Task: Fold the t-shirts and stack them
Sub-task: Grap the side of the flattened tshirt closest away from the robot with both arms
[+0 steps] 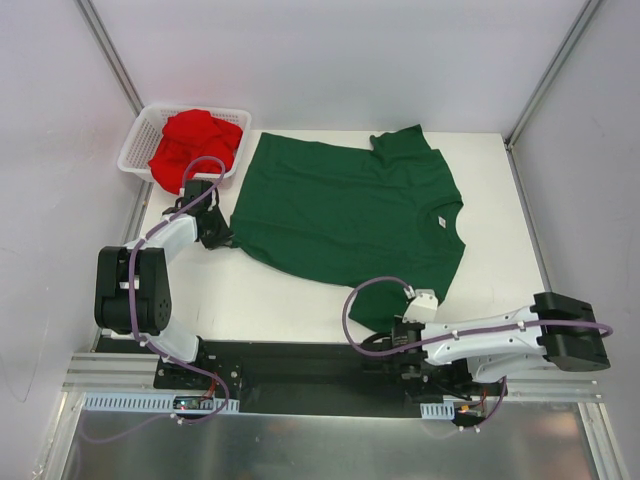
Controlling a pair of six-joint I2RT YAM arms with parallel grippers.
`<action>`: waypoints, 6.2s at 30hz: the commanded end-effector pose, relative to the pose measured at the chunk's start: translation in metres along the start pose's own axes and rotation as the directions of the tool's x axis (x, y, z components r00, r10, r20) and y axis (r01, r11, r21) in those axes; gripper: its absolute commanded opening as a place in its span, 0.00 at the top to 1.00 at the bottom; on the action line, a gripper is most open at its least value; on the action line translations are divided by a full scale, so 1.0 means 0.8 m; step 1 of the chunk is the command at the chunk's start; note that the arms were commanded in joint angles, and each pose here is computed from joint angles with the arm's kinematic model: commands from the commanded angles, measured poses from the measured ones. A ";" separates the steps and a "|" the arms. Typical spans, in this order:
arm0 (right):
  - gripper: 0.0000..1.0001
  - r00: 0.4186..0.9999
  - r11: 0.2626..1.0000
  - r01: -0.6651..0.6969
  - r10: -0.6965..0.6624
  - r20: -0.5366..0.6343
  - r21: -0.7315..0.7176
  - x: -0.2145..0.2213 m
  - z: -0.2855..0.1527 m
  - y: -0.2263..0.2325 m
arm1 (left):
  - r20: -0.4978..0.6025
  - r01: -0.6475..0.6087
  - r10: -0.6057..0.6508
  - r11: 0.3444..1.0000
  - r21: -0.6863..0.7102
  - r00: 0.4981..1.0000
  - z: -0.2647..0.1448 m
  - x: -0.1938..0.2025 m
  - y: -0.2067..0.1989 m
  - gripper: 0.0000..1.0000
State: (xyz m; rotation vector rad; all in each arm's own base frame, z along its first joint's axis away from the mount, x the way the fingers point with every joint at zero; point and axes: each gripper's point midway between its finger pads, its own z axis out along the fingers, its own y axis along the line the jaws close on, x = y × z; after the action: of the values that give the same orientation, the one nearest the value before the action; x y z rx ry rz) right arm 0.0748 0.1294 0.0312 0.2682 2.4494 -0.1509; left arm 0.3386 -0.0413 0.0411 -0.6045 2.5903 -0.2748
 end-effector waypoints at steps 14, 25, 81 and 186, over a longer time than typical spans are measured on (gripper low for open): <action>0.99 0.989 1.000 0.022 -0.022 0.145 0.003 -0.070 -0.037 -0.007 | 0.071 0.014 -0.017 0.999 0.043 0.997 -0.022 -0.019 -0.010 1.00; 0.99 0.977 1.000 0.002 -0.002 0.215 0.000 -0.143 -0.054 -0.021 | 0.121 -0.012 0.004 0.997 0.072 0.993 -0.045 -0.034 -0.021 1.00; 0.67 0.984 0.983 0.162 -0.168 -0.058 -0.086 -0.102 0.002 0.062 | 0.096 -0.014 0.007 0.997 0.073 0.995 -0.045 -0.023 -0.017 1.00; 0.32 0.442 0.457 0.829 -0.889 -0.123 -0.324 -0.130 0.014 0.068 | 0.096 -0.011 0.006 0.999 0.049 0.995 -0.040 -0.024 -0.010 1.00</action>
State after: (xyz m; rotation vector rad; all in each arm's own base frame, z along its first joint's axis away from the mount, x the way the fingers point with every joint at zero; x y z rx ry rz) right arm 0.1734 0.1719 0.0885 -1.1997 2.5907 -0.2124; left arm 0.3415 -0.0449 0.0760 -0.5682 2.4989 -0.3262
